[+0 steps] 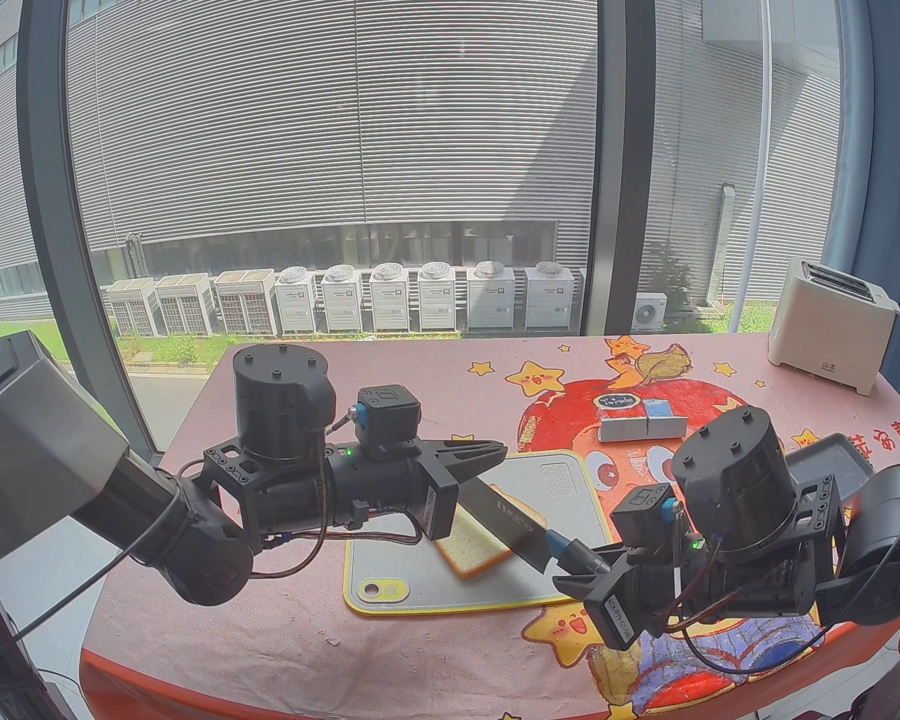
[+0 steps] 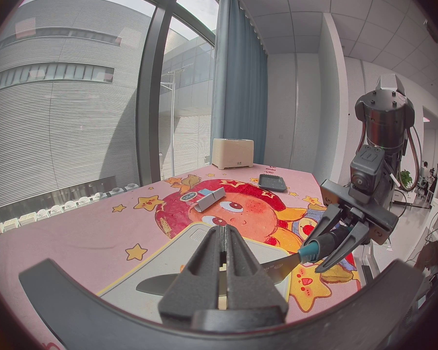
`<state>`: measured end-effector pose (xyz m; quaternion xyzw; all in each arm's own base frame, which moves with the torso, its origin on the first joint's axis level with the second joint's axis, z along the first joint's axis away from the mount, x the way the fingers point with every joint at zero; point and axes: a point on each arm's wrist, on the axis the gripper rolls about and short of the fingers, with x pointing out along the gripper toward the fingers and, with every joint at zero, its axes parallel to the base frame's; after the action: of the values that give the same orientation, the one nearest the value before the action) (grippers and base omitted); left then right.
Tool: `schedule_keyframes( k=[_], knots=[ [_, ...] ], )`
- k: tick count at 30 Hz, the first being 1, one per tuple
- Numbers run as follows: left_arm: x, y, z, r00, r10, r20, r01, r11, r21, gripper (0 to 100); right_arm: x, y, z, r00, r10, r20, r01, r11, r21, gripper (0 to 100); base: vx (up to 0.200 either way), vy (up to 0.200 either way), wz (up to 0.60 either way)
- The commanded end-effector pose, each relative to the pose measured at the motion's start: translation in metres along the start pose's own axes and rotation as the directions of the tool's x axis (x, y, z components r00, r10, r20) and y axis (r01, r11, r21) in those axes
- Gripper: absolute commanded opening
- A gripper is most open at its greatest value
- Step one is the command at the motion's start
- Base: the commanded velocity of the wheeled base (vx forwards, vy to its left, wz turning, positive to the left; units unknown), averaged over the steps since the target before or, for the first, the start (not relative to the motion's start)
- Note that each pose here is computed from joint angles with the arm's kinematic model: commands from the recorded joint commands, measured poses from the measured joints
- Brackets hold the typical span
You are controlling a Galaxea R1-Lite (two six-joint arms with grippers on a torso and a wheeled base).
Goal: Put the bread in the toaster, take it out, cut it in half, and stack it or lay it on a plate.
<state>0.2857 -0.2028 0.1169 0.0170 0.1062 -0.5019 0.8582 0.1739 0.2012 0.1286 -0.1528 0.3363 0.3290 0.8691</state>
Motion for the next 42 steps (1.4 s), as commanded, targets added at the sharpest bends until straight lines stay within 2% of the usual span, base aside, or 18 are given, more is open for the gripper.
schedule_keyframes(
  k=[1,3,7,12,28,42],
  knots=[
    [0.0,-0.001,-0.003,1.0,-0.001,-0.011,0.001,1.0,-0.006,0,0.0,0.0,0.0,1.0,0.0,-0.002,0.0,1.0,0.0,0,0.0,0.0,0.0],
    [0.005,0.002,-0.014,0.999,-0.004,-0.037,0.003,1.0,-0.018,0,0.0,0.0,0.0,1.0,0.0,0.0,0.0,1.0,0.0,0,0.0,0.0,0.0],
    [0.009,0.004,-0.016,1.0,-0.003,-0.007,0.003,1.0,-0.004,0,0.001,0.001,-0.001,1.0,0.002,-0.005,-0.002,1.0,-0.003,0,0.0,0.0,0.0],
    [0.01,0.003,-0.028,1.0,-0.005,-0.021,0.004,1.0,-0.011,0,0.001,0.001,-0.001,1.0,0.002,-0.005,-0.002,1.0,-0.003,0,0.0,0.0,0.0],
    [0.011,0.003,-0.025,1.0,-0.009,-0.009,0.009,1.0,-0.006,0,0.001,-0.001,0.0,1.0,-0.017,-0.001,0.017,1.0,0.001,0,0.0,0.0,0.0],
    [0.013,0.005,-0.033,0.999,-0.003,-0.033,0.003,1.0,-0.017,0,0.004,0.001,-0.002,1.0,-0.014,-0.015,0.014,1.0,-0.004,0,0.0,0.0,0.0]
  ],
)
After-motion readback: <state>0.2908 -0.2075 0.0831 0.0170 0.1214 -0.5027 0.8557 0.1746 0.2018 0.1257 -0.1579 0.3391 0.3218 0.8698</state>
